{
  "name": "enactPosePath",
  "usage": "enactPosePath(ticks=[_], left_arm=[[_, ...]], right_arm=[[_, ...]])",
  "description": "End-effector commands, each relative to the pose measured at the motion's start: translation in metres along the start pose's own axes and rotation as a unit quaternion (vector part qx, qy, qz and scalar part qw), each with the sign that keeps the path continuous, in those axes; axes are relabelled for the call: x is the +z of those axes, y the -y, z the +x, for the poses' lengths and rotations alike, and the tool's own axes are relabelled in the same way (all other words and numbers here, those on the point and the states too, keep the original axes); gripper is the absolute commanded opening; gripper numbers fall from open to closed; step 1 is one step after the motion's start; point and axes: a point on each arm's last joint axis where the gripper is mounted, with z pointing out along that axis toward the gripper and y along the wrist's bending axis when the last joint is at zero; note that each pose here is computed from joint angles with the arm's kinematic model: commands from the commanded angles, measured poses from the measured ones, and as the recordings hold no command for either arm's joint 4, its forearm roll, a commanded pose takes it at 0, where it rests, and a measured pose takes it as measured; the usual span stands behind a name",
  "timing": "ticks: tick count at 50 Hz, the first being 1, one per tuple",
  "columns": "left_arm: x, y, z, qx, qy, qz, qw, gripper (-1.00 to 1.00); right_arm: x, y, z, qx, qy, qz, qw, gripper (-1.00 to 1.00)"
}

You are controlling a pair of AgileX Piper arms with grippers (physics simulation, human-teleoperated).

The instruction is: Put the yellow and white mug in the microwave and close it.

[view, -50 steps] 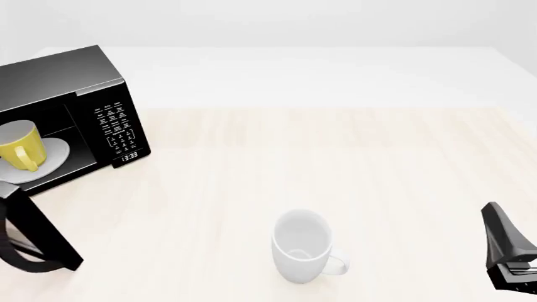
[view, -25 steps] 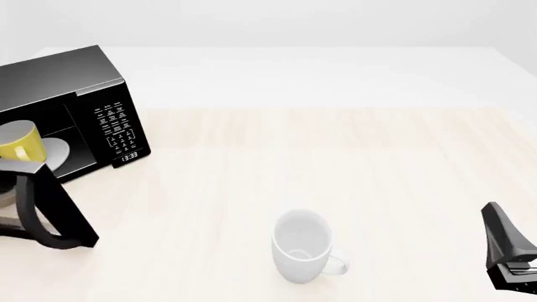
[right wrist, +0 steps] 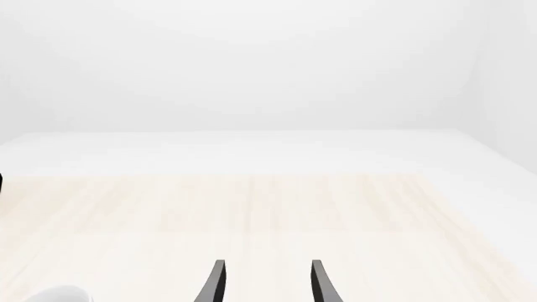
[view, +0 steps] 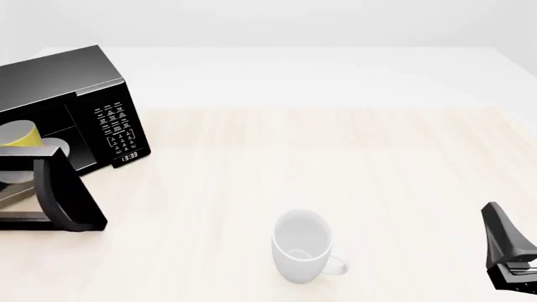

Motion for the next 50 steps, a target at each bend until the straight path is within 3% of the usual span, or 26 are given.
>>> enactPosePath(ticks=[1, 50], left_arm=[[-0.003, 0.011, -0.004, 0.004, 0.007, 0.016, 0.9998, 1.0], [-0.005, 0.041, -0.011, 0.027, 0.02, 0.062, 0.9975, 1.0]], right_arm=[[0.0, 0.0, 0.0, 0.0, 0.0, 0.0, 1.0, 1.0], [0.0, 0.0, 0.0, 0.0, 0.0, 0.0, 1.0, 1.0]])
